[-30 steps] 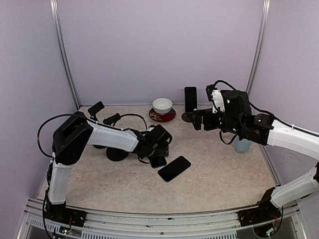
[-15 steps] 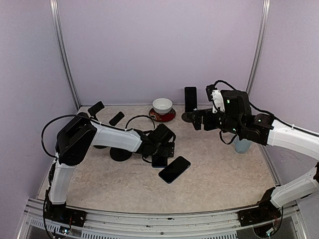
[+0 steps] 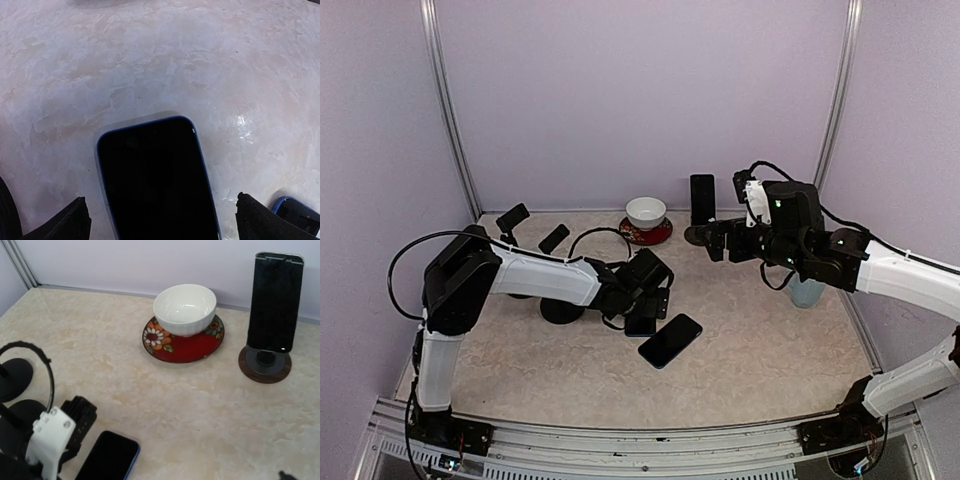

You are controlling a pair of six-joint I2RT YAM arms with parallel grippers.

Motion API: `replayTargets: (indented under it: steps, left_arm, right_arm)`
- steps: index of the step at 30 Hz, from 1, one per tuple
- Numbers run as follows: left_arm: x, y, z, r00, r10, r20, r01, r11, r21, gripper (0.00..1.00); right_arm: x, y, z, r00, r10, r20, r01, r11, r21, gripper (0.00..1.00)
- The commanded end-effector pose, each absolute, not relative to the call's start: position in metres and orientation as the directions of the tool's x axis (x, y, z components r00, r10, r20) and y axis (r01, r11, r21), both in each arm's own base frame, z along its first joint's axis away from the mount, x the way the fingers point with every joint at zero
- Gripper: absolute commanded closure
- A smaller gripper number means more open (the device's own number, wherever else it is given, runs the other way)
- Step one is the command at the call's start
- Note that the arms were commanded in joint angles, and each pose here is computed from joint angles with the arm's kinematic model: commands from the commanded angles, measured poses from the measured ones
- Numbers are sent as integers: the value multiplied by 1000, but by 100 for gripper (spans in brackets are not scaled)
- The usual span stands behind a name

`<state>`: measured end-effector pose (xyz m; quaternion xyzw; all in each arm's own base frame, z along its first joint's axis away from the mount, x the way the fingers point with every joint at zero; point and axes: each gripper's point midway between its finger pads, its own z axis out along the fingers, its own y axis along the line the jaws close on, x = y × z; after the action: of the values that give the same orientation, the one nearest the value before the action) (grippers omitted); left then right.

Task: Place the phone on the phone stand
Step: Pick up the phone from the center of the board.

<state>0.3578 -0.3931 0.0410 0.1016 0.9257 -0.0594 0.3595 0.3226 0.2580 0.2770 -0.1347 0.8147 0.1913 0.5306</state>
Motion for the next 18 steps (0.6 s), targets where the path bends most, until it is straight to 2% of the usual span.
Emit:
replayTargets:
  steps: [1,18]
  left_arm:
    - [337,-394,48,-739,150,-657,229,973,-35,1]
    - [318,-382,16,-782,159,-603,194,981,7,1]
  right_arm:
    - [326,258,286,-385,5,-923,-422,888,181,0]
    - [322,256,287,-388,18,-921,-427,882,197,0]
